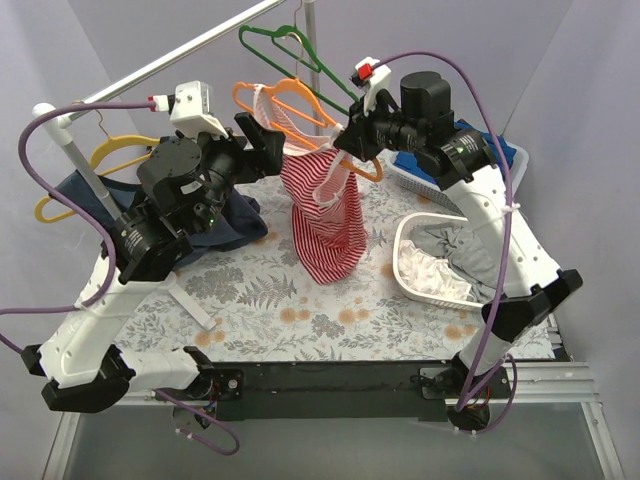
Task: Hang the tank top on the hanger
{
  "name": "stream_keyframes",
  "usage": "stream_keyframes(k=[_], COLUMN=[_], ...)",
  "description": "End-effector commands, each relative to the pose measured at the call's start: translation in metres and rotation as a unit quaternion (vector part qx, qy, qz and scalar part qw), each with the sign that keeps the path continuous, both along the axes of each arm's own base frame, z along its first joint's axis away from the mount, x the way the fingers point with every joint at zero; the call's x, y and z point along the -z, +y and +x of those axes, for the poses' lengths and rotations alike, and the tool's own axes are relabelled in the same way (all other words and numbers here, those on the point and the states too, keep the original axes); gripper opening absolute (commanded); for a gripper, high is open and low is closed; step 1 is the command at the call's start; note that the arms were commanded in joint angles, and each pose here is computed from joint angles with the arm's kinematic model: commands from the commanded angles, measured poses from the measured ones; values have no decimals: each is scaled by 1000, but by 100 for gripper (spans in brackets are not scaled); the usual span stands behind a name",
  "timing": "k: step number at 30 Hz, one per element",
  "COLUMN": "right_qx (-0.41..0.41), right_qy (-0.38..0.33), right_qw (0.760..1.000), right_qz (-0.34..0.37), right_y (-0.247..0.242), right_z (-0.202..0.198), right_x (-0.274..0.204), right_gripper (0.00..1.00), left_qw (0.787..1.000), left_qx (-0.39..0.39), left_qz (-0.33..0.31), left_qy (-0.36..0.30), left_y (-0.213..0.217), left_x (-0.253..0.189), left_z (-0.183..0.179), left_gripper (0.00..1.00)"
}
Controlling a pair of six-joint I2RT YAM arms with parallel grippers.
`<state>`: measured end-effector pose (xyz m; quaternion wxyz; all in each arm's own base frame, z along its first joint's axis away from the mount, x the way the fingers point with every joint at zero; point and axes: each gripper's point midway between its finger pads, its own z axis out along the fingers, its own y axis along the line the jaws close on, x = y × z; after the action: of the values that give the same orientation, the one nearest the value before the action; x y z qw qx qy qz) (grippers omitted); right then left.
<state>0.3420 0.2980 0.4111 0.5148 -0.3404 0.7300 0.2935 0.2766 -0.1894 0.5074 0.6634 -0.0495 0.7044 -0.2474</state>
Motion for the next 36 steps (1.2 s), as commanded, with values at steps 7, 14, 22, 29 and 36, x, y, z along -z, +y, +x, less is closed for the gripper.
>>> stream_keyframes(k=[7,14,22,29,36], right_qx=[-71,-100,-119,-121,-117], right_qy=[-140,-157,-172,-189,-197], right_qw=[983,976,972,968,968], right_qz=[96,111,109,111,107], right_y=[36,55,80,101,121], right_z=[9,20,22,21,25], right_x=[-94,-98,-92,-94,-85], right_gripper=[1,1,1,1,1], left_qw=[993,979,967,961,961], left_qx=[107,193,232,238,233], left_qz=[26,65,81,88,84], left_qy=[-41,18,65,112,124], left_y=[-21,-45,-48,-43,-33], left_x=[-13,53,100,144,156], left_z=[-24,-42,-60,-71,-79], left_gripper=[74,73,71,69,68])
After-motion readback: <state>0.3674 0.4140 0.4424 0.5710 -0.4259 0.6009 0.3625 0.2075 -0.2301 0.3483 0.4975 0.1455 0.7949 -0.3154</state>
